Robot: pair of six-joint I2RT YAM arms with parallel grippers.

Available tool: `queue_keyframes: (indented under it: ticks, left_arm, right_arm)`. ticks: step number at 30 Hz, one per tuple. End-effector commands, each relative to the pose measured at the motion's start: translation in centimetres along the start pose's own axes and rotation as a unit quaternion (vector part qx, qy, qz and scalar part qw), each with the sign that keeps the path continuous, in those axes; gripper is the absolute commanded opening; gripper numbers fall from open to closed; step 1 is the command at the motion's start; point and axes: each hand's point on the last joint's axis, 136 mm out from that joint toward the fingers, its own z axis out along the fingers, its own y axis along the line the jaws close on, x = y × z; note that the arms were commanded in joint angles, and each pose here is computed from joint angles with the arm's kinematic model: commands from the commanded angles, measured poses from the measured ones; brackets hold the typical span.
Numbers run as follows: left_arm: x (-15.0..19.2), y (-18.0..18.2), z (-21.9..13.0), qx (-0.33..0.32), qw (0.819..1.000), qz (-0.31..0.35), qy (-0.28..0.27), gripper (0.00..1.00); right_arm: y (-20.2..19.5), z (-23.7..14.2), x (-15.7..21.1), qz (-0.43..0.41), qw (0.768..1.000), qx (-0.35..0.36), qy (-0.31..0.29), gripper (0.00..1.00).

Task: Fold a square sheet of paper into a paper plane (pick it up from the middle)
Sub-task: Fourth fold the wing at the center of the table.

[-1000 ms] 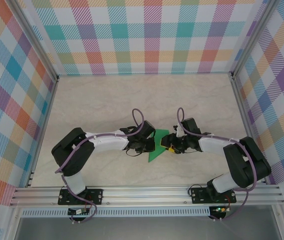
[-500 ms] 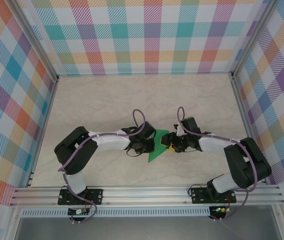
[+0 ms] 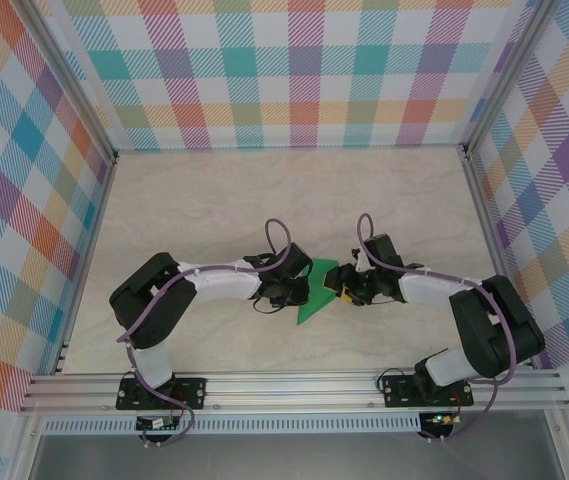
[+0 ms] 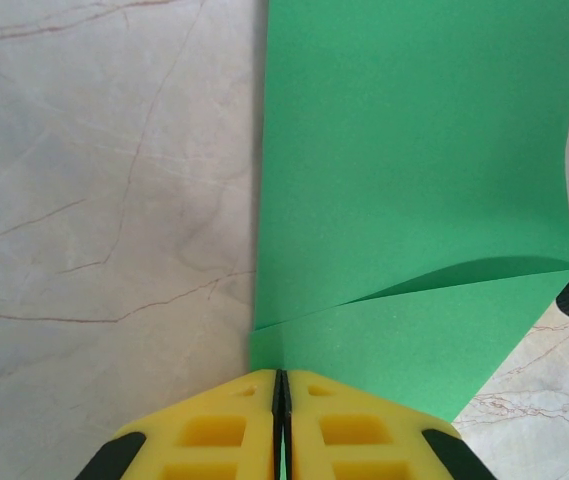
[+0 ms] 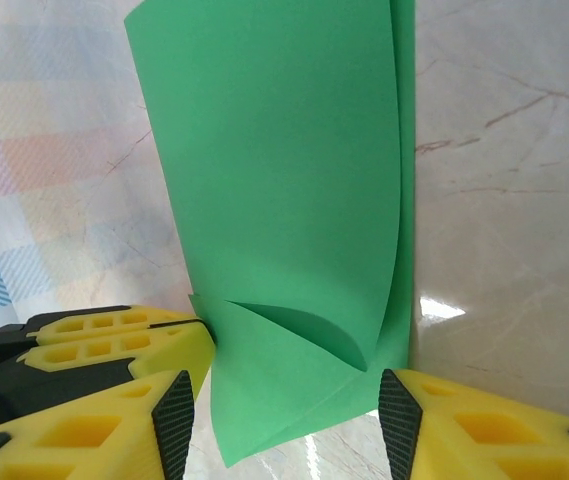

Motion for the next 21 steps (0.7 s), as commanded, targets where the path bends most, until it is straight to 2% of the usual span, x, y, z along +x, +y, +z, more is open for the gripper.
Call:
queue_keyframes:
  ticks: [1, 10, 13, 21]
  left_arm:
    - [0.0, 1.1, 0.5, -0.017, 1.000, -0.008, 0.001, 0.11]
    - [-0.3, 0.0, -0.3, 0.015, 1.000, -0.001, -0.010, 0.14]
    - [-0.7, -0.8, -1.2, 0.031, 0.999, 0.008, -0.018, 0.17]
    - [-0.8, -2.9, -4.8, 0.072, 0.995, 0.049, -0.047, 0.34]
  right_arm:
    - [0.8, 0.2, -0.1, 0.000, 1.000, -0.025, 0.007, 0.54]
    - [2.1, 1.0, -0.1, -0.022, 0.997, -0.061, 0.031, 0.48]
    - [2.1, 1.1, -0.1, -0.028, 0.997, -0.060, 0.034, 0.43]
    - [2.1, 1.0, 0.1, -0.034, 0.997, -0.056, 0.043, 0.24]
